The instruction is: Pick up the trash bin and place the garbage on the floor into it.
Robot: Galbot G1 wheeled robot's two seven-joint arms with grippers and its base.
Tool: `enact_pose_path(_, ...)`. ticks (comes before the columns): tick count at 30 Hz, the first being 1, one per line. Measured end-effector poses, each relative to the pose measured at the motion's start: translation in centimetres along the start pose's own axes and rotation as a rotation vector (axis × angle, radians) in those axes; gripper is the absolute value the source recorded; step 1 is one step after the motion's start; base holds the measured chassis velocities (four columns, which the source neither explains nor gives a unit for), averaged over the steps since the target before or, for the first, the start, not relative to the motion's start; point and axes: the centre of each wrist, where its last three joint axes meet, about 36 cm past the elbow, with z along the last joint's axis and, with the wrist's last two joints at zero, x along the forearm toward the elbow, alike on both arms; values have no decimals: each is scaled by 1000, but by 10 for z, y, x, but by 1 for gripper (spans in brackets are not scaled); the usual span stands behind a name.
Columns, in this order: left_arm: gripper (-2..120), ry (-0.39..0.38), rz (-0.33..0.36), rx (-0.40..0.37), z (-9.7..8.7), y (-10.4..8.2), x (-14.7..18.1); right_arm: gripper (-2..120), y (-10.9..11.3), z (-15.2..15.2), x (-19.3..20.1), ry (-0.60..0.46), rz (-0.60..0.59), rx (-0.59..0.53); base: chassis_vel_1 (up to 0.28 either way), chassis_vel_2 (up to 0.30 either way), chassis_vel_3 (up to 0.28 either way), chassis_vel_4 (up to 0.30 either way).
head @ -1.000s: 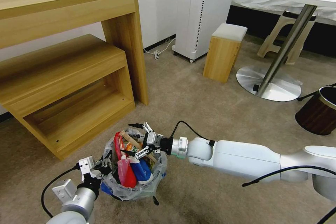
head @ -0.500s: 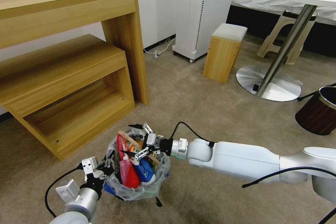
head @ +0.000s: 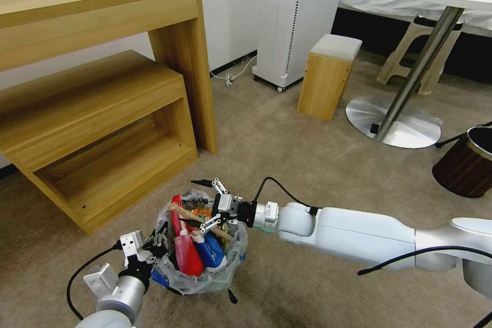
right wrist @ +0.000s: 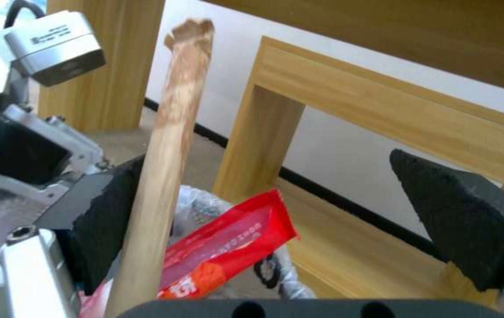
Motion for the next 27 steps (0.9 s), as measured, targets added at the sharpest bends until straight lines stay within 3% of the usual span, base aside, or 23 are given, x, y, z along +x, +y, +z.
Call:
enact_pose_path(18,3,32,-10,-14,10,3,-2,100,5,-4,-3,-16,5,-7,0,0,0,0)
enact_pose_path(27,3,37,-3,-17,12,-1,-1,100,7,-13,-32,-58,-1,-24,0,0,0,0)
